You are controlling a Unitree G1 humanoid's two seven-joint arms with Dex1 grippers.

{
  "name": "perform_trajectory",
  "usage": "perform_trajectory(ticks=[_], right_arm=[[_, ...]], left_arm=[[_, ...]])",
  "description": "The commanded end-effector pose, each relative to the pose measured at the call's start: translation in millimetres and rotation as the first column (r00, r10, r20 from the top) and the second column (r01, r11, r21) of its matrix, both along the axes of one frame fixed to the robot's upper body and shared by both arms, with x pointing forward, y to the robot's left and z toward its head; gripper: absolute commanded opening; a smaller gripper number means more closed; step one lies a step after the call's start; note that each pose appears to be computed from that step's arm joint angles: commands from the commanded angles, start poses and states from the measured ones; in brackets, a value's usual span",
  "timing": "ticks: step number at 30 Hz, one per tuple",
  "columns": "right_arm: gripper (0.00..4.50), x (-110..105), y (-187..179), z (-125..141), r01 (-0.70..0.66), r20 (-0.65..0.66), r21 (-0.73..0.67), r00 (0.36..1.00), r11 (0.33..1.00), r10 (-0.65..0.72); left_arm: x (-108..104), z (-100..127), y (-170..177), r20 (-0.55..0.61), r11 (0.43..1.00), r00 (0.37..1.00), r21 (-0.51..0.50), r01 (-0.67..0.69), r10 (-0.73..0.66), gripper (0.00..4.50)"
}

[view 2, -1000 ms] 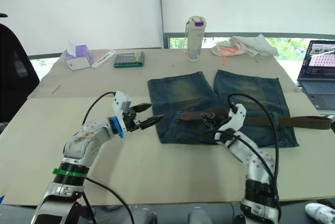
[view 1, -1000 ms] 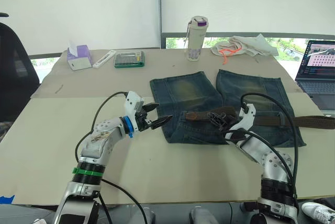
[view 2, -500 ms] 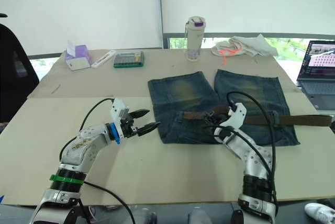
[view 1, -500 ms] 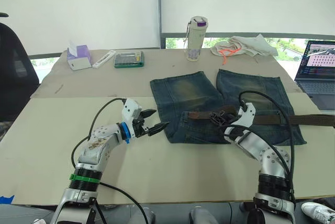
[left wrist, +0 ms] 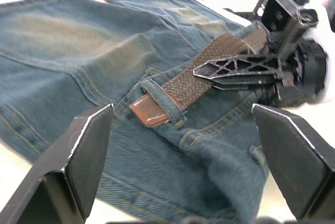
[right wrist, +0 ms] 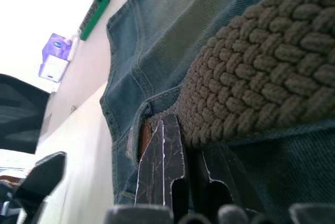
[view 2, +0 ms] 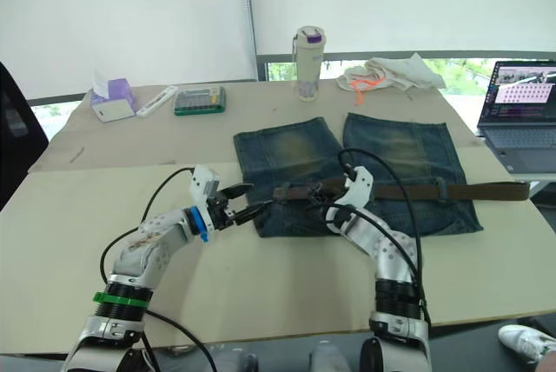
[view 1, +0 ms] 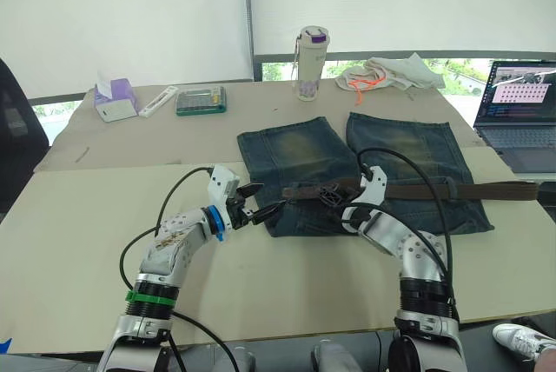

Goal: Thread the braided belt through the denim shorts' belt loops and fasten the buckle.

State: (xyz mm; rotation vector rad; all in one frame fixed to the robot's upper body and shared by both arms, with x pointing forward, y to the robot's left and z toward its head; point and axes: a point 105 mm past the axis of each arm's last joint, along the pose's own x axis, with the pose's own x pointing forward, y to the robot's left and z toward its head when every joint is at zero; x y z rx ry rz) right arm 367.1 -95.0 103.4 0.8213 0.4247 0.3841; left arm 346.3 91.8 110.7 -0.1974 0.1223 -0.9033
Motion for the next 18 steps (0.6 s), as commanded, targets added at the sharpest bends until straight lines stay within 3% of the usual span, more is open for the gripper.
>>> perform_trajectory(ticks=[1,6,9,12,18], right_arm=[[0.00,1.3,22.3,23.8,-0.071,0.095,0.133,0.994,0.989,0.058],[0.00,-2.3,33.8,37.7,-0.145,0.149,0.249,0.983,0.958,0.109],[0.00,2.1,37.9,21.8,-0.129,0.109,0.114,0.987,0.985,0.117],[0.00,1.2,46.2,21.9,-0.158,0.117,0.105,0.982,0.982,0.145],[0.00,3.6,45.3,-4.3,-0.127,0.052,-0.083,0.990,0.988,0.132]], left_arm=[[3.4,4.7,2.4,-0.055,0.994,0.998,-0.104,-0.043,0.038,4.48],[13.6,5.2,2.8,-0.204,0.947,0.975,-0.286,-0.146,0.089,4.48],[19.9,-3.1,10.6,-0.252,0.933,0.956,-0.284,-0.222,0.150,4.48],[18.3,-3.5,10.2,-0.262,0.930,0.954,-0.294,-0.221,0.144,4.48],[17.6,-3.0,12.6,-0.255,0.930,0.955,-0.290,-0.225,0.152,4.48]])
